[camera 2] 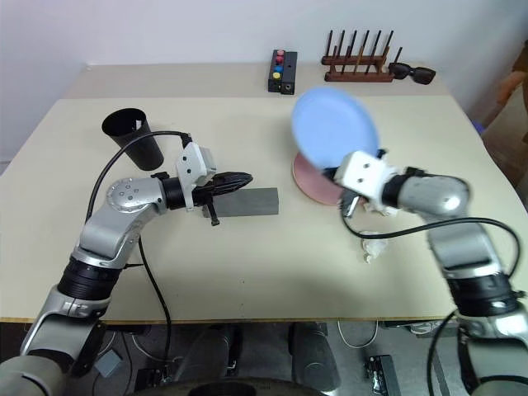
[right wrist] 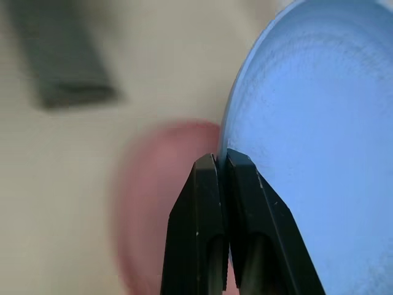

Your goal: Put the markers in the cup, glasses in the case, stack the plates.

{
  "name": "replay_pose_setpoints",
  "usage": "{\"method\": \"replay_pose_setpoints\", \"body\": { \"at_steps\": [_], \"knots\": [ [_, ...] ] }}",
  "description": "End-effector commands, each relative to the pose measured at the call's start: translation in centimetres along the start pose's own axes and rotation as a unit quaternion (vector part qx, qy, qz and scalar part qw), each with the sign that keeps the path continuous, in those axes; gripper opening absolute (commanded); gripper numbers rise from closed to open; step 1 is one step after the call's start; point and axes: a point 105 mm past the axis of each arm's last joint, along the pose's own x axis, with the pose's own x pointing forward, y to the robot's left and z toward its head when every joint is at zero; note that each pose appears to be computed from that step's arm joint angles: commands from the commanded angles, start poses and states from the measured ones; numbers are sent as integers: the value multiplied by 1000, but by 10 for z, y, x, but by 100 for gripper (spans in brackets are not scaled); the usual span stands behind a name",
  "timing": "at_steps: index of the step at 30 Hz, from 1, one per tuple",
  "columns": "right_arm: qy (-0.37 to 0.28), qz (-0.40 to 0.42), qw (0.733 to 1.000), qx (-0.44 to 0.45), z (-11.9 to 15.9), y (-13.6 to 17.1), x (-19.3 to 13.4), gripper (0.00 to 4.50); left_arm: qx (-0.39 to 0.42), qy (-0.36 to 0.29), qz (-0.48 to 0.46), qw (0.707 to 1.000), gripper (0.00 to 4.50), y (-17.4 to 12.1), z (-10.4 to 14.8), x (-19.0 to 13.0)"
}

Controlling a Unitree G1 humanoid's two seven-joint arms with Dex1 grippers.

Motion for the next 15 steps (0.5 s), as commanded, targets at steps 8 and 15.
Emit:
{"method": "replay_pose_setpoints", "body": {
  "at_steps": [8,15],
  "knots": [
    [76,23,996,-35,-44,-15,-5,5,12,-7,12,1000,0,-12,4,-13],
    [92,79,991,-49,-55,-4,-8,30,13,-11,2,1000,0,-17,6,-6]
  ]
}}
